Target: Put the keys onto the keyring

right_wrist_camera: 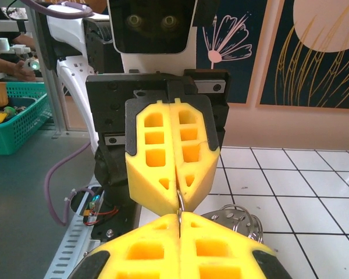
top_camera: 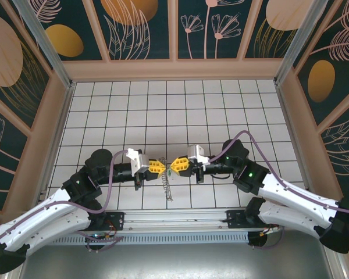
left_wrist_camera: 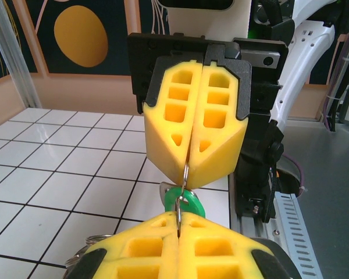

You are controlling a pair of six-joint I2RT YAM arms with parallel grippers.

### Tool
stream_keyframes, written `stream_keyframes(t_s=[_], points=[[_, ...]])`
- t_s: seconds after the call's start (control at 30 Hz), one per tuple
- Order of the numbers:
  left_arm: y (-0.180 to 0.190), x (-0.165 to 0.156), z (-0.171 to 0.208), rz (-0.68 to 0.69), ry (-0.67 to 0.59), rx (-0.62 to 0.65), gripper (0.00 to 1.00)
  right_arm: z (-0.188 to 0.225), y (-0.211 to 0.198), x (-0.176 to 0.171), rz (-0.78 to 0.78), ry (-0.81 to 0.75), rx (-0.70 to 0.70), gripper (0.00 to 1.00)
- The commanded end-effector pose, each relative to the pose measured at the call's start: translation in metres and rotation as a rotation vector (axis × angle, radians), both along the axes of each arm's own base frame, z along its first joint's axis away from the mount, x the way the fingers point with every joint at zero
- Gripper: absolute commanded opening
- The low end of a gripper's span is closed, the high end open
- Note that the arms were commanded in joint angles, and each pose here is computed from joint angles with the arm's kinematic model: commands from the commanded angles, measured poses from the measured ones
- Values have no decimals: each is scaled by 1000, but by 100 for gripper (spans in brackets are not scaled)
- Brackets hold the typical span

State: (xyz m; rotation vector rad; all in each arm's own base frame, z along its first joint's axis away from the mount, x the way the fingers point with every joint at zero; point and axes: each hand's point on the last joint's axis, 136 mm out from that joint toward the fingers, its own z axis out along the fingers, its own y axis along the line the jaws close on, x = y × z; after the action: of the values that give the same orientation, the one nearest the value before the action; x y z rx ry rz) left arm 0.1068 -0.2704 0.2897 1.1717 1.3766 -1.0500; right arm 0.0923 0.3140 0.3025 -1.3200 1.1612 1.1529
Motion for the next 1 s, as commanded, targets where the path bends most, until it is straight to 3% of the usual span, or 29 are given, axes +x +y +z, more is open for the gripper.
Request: stream_keyframes(t_s=[0.0,0.97], points=[[0,-5,19,-27,-54,-50,0,7,0,-2,22,11,14,0],[0,-6,20,-31,-54,-52,0,8,-4,4,-14,9,33,0]])
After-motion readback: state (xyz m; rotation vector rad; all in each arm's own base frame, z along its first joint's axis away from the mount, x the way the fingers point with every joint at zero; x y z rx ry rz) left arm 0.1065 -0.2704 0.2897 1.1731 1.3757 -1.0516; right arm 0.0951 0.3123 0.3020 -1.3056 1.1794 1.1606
